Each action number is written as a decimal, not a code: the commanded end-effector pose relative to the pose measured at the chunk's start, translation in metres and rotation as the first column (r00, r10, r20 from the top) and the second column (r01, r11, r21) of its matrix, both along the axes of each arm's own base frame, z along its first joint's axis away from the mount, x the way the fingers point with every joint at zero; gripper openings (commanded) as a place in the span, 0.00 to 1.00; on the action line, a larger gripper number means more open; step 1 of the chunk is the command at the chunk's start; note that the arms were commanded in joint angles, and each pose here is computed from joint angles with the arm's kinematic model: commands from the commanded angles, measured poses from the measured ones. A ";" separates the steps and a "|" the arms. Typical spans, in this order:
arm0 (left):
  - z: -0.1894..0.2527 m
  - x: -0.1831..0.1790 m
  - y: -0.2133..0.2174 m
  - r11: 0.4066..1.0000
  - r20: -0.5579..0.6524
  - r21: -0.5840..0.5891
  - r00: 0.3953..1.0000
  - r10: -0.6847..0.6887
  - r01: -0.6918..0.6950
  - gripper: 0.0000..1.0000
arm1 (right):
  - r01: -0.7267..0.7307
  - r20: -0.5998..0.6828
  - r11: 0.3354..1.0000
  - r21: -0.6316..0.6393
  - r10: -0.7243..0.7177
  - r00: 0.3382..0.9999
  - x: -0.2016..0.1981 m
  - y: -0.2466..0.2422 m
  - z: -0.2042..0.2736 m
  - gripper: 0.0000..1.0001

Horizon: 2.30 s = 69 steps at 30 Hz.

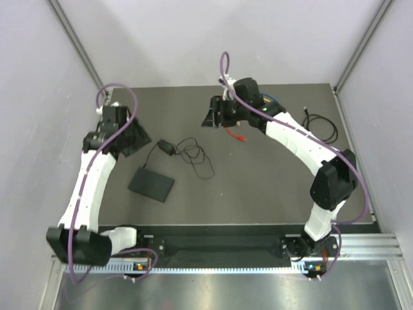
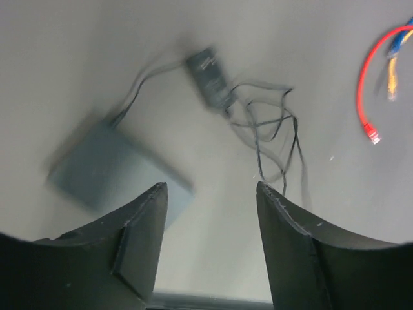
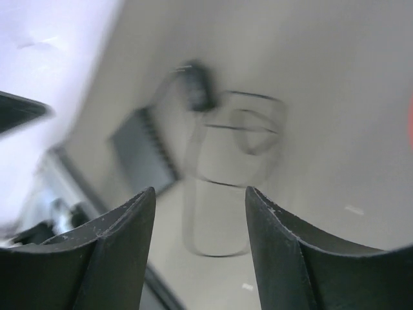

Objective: Pull the plug from the switch port

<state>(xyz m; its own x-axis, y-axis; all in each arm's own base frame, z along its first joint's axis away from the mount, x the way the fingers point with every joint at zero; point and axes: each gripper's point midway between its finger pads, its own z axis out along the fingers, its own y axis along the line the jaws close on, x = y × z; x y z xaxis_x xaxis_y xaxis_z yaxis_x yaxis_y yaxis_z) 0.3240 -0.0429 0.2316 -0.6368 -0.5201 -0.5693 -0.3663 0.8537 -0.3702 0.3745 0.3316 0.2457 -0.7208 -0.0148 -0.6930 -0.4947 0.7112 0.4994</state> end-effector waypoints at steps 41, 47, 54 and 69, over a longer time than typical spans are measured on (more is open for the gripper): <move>-0.175 -0.020 0.100 0.940 -0.453 0.136 0.824 0.339 -0.312 0.00 | -0.368 -0.423 0.922 0.121 0.383 0.821 -0.101 0.172 -0.166 0.17; -0.188 -0.032 0.075 0.959 -0.508 0.027 0.822 0.258 -0.284 0.00 | -0.334 -0.430 0.936 0.110 0.347 0.834 -0.092 0.166 -0.173 0.18; -0.191 -0.047 0.062 0.963 -0.527 -0.027 0.823 0.213 -0.267 0.00 | -0.314 -0.447 0.944 0.097 0.323 0.834 -0.084 0.163 -0.187 0.18; -0.174 -0.064 0.065 0.951 -0.462 0.038 0.838 0.290 -0.308 0.00 | -0.342 -0.455 0.936 0.080 0.339 0.823 -0.089 0.161 -0.209 0.19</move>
